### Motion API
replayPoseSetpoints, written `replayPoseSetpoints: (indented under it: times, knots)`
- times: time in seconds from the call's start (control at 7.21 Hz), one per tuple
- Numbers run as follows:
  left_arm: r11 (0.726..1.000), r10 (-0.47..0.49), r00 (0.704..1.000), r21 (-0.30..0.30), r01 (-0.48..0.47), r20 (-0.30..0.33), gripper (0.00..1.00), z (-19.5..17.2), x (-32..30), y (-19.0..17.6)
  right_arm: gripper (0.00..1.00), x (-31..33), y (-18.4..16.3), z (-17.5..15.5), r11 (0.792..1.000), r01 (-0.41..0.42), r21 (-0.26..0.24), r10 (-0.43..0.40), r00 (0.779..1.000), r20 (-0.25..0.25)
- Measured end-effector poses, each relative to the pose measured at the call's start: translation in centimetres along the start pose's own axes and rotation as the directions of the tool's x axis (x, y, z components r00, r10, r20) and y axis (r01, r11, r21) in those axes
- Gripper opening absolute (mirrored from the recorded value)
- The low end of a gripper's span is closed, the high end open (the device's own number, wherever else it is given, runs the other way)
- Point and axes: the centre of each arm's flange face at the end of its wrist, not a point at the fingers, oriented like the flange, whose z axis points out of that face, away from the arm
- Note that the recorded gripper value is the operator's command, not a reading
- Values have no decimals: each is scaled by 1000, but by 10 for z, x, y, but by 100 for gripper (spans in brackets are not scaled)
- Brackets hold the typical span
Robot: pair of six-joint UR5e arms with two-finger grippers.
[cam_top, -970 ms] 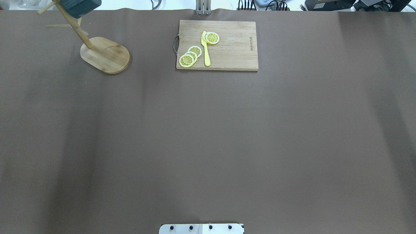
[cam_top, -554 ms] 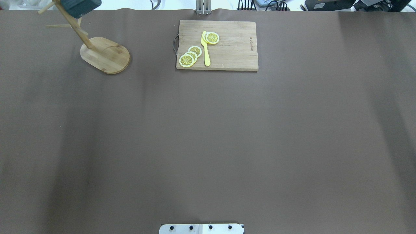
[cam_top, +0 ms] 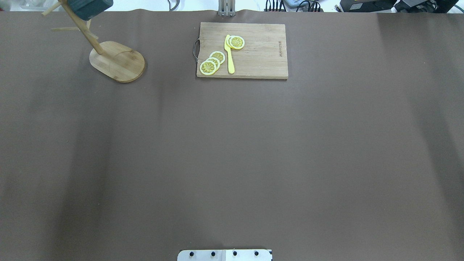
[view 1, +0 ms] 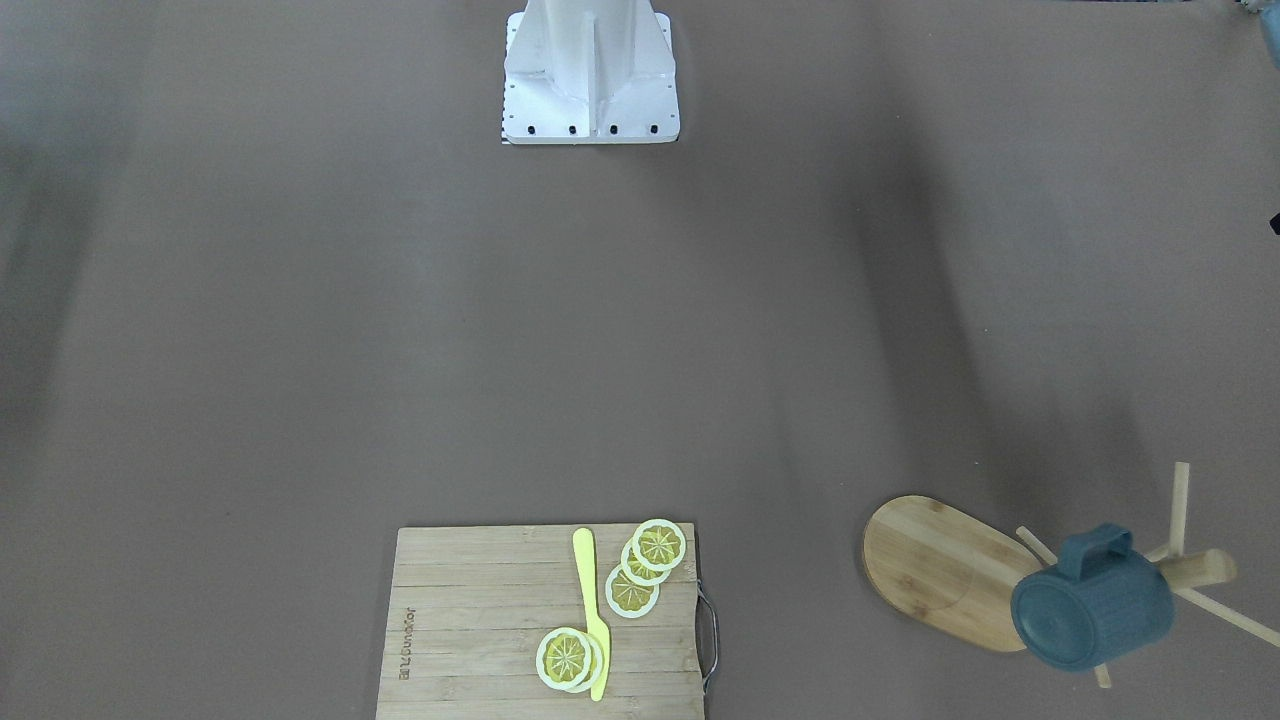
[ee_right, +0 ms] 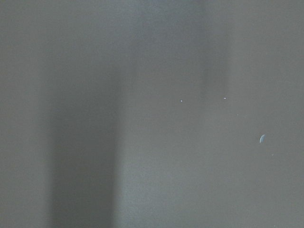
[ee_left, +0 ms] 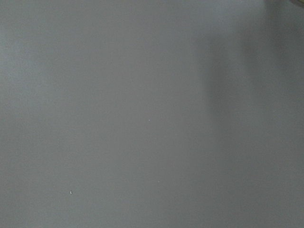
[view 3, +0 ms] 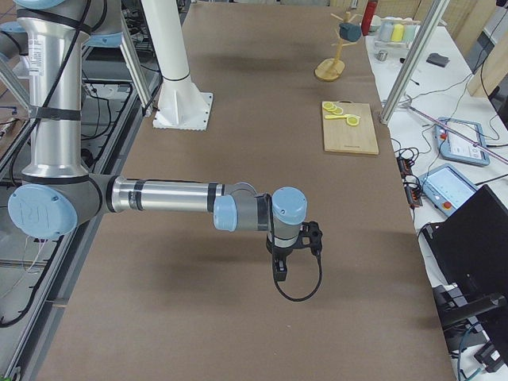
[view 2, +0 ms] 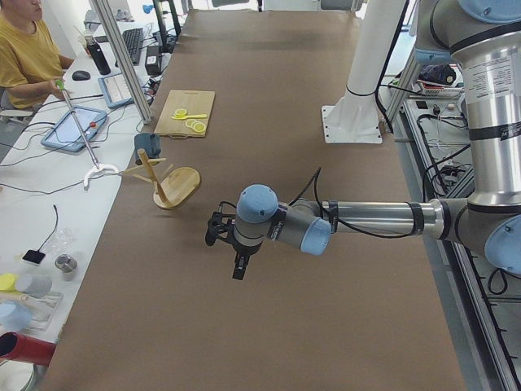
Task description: Hang cup on storage rack
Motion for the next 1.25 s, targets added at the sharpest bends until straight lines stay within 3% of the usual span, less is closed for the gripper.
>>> replayPoseSetpoints:
  times: [0.28, 0.69, 1.25]
  knots:
    - [997, -69, 998, -13, 70, 6, 98, 4, -5, 6, 100, 0, 0, 0, 1000, 0, 1, 0, 1000, 0]
    - [995, -100, 995, -26, 100, 16, 98, 8, -11, 12, 100, -2, 1, 0, 1000, -1, 1, 1, 1000, 19]
    - [979, -164, 986, -115, 166, 26, 98, 12, -9, 10, 100, 0, 4, 2, 1000, -2, -4, 2, 1000, 20]
